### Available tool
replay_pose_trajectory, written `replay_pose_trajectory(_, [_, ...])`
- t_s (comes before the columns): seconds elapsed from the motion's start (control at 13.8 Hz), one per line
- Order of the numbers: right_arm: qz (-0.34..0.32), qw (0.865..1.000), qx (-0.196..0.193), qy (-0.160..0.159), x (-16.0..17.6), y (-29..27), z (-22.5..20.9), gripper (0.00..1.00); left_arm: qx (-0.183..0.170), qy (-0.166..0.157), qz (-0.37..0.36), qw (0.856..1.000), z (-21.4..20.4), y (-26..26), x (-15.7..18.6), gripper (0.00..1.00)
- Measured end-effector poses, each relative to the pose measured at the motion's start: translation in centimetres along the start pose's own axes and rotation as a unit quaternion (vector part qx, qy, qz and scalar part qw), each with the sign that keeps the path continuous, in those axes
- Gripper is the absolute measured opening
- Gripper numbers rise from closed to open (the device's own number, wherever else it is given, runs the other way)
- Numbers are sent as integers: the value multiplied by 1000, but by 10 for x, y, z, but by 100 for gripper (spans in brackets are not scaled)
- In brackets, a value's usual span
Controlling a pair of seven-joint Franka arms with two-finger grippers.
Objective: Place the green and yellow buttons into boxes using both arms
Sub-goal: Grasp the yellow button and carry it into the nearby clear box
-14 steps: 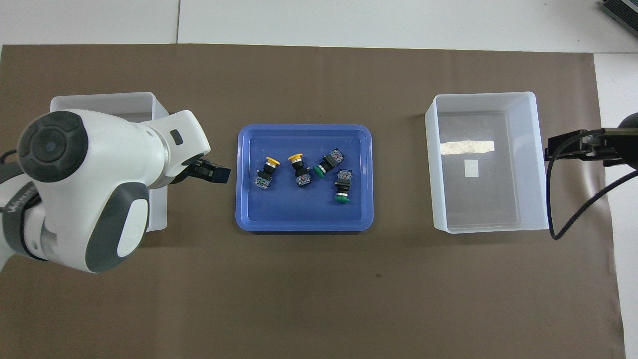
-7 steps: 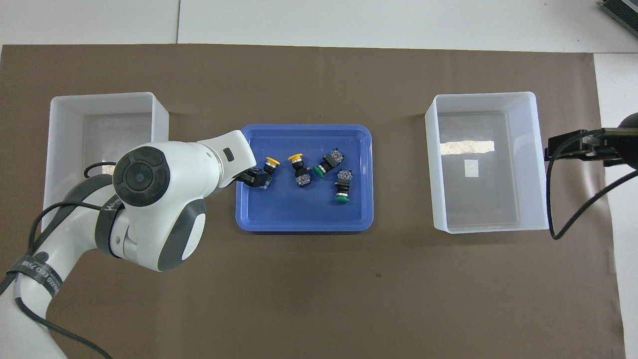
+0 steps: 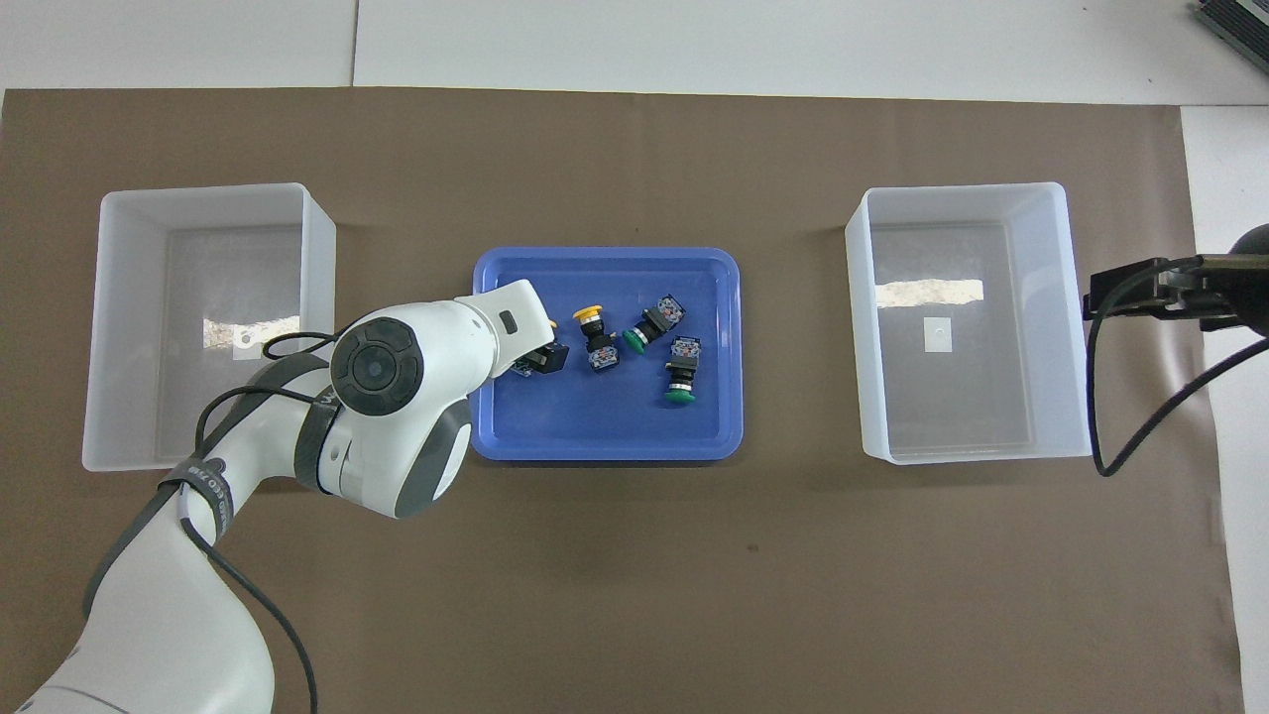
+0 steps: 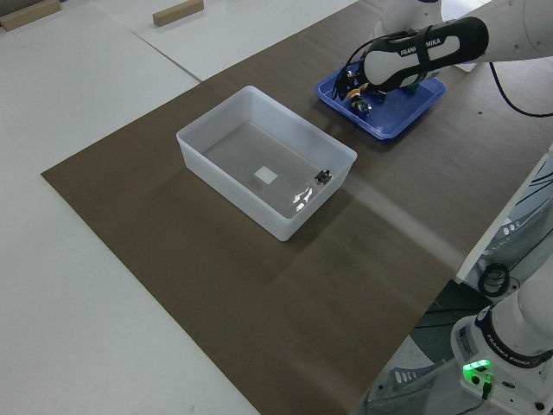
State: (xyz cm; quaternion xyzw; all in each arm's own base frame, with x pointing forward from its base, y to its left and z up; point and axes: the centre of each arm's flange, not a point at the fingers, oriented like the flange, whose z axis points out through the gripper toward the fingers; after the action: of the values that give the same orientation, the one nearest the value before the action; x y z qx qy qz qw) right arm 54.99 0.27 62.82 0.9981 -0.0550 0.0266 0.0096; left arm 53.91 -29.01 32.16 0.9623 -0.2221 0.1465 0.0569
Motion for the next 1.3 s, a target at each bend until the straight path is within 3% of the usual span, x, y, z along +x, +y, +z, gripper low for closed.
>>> replay_pose_trajectory(0.29, [0,1000,0,0,0,0,0,100,-3,-2,11,1000,7,13,-5,100])
replay_pose_trajectory(0.36, [0,1000,0,0,0,0,0,100,-4,-2,12,1000,9,16,-8,93])
replay_pose_trajectory(0.51, [0,1000,0,0,0,0,0,100,-3,-4,13,1000,13,16,-13,66])
replay_pose_trajectory(0.58, [0,1000,0,0,0,0,0,100,-3,-6,13,1000,15,16,-15,58])
replay_pose_trajectory(0.65, [0,1000,0,0,0,0,0,100,-4,-8,14,1000,16,17,-17,58])
replay_pose_trajectory(0.8, [0,1000,0,0,0,0,0,100,-4,-9,17,1000,16,21,-18,45])
replay_pose_trajectory(1.09, [0,1000,0,0,0,0,0,100,-3,-3,15,1000,12,18,-15,45])
replay_pose_trajectory(1.3, [0,1000,0,0,0,0,0,100,3,21,1,1000,-21,0,-3,45])
